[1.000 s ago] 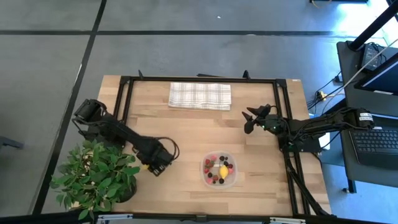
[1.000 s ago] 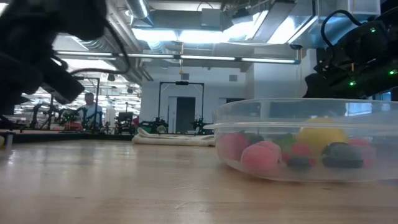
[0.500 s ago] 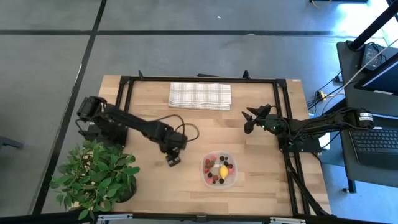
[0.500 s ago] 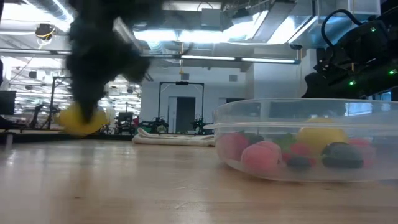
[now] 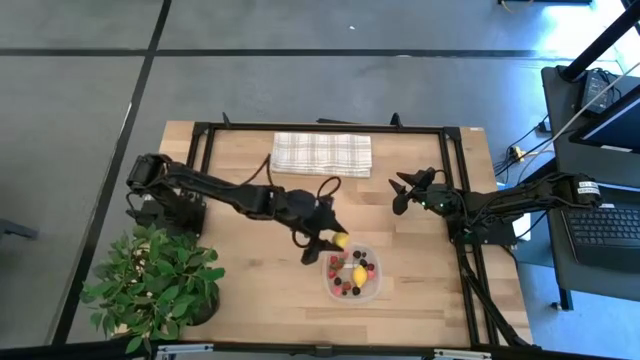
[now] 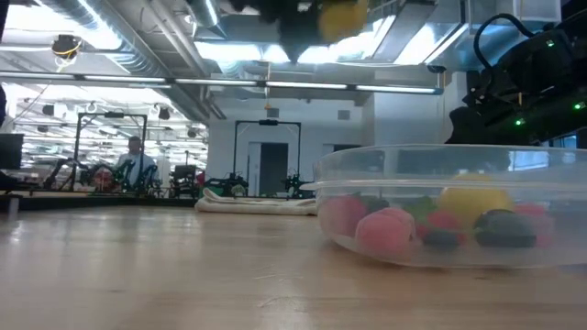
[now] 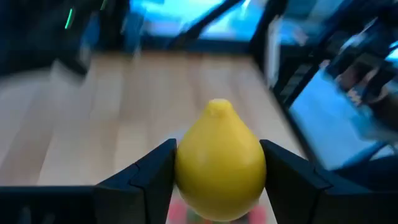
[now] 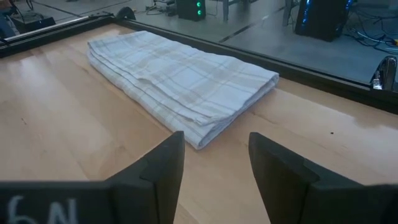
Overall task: Pick and placing Produce into tupperware
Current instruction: Put the yellow lemon into the transparent bin, then return to Home Position
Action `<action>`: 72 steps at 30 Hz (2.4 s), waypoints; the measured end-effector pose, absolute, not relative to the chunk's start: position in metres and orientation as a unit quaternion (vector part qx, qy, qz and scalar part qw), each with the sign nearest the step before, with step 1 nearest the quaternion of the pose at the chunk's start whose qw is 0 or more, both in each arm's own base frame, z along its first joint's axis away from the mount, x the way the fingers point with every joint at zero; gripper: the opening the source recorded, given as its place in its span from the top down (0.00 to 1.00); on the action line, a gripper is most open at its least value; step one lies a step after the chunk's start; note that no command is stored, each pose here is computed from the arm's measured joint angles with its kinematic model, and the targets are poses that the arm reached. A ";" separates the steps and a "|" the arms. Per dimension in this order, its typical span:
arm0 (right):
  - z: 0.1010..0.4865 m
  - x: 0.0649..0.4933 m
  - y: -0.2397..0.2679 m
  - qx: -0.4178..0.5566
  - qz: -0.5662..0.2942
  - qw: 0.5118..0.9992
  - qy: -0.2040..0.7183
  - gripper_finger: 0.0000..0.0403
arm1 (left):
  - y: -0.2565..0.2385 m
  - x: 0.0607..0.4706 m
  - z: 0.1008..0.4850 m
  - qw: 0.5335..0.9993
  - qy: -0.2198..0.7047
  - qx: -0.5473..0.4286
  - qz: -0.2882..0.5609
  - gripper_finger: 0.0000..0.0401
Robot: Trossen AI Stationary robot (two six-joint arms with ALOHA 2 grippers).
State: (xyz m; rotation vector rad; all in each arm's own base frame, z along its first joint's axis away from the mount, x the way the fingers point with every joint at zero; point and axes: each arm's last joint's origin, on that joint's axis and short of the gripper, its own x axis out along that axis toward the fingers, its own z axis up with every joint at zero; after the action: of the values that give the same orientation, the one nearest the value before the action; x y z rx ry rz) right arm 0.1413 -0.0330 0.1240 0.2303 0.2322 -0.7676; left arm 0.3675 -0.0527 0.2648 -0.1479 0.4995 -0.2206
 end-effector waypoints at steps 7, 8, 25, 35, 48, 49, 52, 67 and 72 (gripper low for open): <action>0.124 0.141 -0.033 0.122 -0.374 0.913 0.109 0.55 | -0.069 0.389 0.242 0.963 0.209 -0.070 -0.154 0.50; 0.124 0.141 -0.033 0.122 -0.374 0.913 0.109 0.55 | -0.069 0.392 0.234 0.961 0.220 -0.079 -0.148 0.50; 0.124 0.141 -0.033 0.121 -0.374 0.913 0.109 0.55 | -0.081 0.422 0.147 0.947 0.261 -0.124 -0.138 0.50; 0.124 0.141 -0.033 0.121 -0.374 0.913 0.110 0.55 | -0.084 0.425 0.130 0.944 0.270 -0.133 -0.134 0.50; 0.124 0.141 -0.033 0.121 -0.374 0.913 0.110 0.55 | -0.085 0.427 0.133 0.950 0.246 -0.135 -0.138 0.45; 0.124 0.141 -0.033 0.120 -0.374 0.913 0.110 0.55 | -0.085 0.427 0.133 0.950 0.246 -0.135 -0.138 0.45; 0.124 0.141 -0.033 0.120 -0.374 0.913 0.110 0.55 | -0.085 0.427 0.133 0.950 0.245 -0.135 -0.139 0.45; 0.124 0.141 -0.033 0.120 -0.374 0.913 0.111 0.55 | -0.084 0.423 0.156 0.956 0.224 -0.108 -0.159 0.44; 0.124 0.141 -0.033 0.121 -0.374 0.913 0.110 0.55 | -0.067 0.409 0.199 0.962 0.218 -0.036 -0.163 0.44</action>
State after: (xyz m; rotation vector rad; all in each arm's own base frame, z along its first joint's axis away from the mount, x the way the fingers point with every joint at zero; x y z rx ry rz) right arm 0.1413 -0.0329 0.1238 0.2483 0.2270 -0.7697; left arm 0.4094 -0.0674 0.1985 -0.0739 0.4415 -0.3299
